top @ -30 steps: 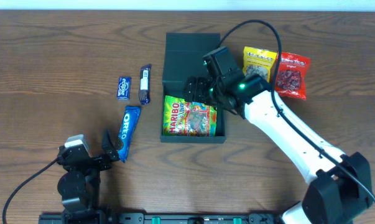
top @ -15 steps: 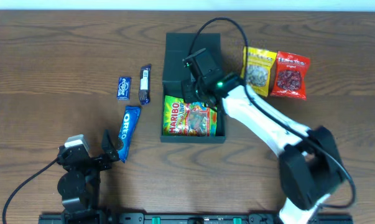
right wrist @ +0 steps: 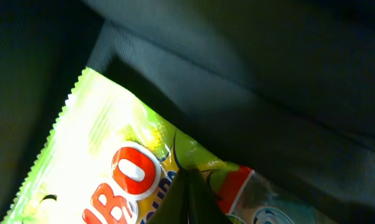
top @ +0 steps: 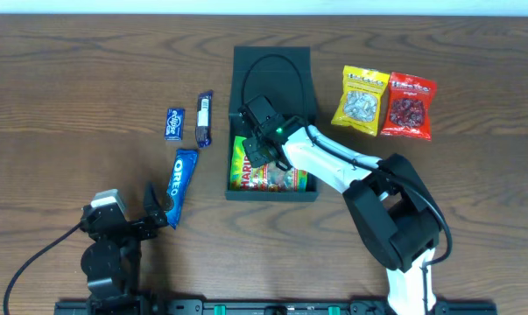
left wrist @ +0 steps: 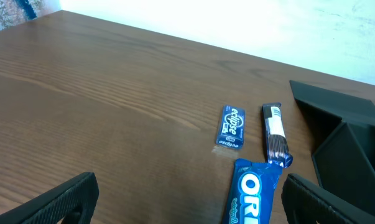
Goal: Pack container
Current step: 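Push the HARIBO bag flat inside the box with the right gripper, then retract the right gripper and move the left gripper to the Oreo pack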
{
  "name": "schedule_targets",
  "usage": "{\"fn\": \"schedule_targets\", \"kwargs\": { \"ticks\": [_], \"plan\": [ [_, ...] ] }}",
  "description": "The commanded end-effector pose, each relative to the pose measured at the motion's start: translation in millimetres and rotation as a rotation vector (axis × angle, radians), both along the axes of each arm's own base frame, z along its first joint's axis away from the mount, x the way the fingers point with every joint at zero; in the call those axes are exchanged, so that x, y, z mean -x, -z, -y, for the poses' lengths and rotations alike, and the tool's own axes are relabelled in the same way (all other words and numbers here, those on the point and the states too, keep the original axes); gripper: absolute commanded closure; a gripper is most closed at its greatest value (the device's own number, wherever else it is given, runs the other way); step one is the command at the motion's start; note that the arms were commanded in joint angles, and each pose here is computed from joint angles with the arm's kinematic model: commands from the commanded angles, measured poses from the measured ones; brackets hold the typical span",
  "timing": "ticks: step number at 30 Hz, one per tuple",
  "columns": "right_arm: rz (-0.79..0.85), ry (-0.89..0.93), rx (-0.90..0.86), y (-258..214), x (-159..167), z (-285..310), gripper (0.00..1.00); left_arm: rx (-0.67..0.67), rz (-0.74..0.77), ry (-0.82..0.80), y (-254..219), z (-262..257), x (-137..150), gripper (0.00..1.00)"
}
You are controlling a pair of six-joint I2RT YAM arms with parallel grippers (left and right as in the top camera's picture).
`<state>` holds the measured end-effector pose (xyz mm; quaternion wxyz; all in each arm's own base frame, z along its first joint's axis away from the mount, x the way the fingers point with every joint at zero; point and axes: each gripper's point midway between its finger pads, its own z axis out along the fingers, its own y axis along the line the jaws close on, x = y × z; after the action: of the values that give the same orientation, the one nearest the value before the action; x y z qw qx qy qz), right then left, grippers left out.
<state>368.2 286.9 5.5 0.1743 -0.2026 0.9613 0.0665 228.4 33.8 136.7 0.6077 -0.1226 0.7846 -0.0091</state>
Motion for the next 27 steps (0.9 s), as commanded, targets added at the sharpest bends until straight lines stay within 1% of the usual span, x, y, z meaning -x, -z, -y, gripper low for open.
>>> {"fn": "schedule_targets", "kwargs": {
  "ticks": [1, 3, 6, 12, 15, 20, 22, 23, 27],
  "plan": [
    [-0.01, -0.061, 0.06, 4.5, 5.0, 6.0, 0.99, -0.011, -0.029, -0.009, 12.2, -2.6, 0.7, 0.05],
    [-0.026, -0.075, 0.077, 6.3, 9.4, 9.0, 0.99, -0.011, -0.029, -0.009, 12.2, -2.6, 0.7, 0.05],
    [-0.034, -0.131, 0.057, 4.4, 12.9, 2.3, 0.99, -0.011, -0.029, -0.009, 12.2, -2.6, 0.7, 0.05],
    [-0.015, -0.132, 0.045, -12.2, 7.2, -1.7, 0.99, -0.011, -0.029, -0.009, 12.2, -2.6, 0.7, 0.05],
    [0.011, -0.13, 0.028, -41.3, 1.3, -5.7, 0.99, -0.011, -0.029, -0.009, 12.3, -2.6, 0.7, 0.05],
    [0.106, -0.115, -0.033, -106.2, -9.6, -8.6, 0.99, -0.011, -0.029, -0.009, 12.2, -2.6, 0.7, 0.05],
    [0.144, -0.08, -0.071, -129.9, -13.9, -4.7, 0.98, -0.011, -0.029, -0.009, 12.2, -2.6, 0.7, 0.05],
    [0.166, -0.045, -0.1, -146.0, -16.3, 0.5, 0.97, -0.011, -0.029, -0.009, 12.2, -2.6, 0.7, 0.05],
    [0.209, 0.04, -0.155, -184.3, -19.0, 22.8, 0.93, -0.011, -0.029, -0.009, 12.2, -2.6, 0.7, 0.05]
  ]
}}
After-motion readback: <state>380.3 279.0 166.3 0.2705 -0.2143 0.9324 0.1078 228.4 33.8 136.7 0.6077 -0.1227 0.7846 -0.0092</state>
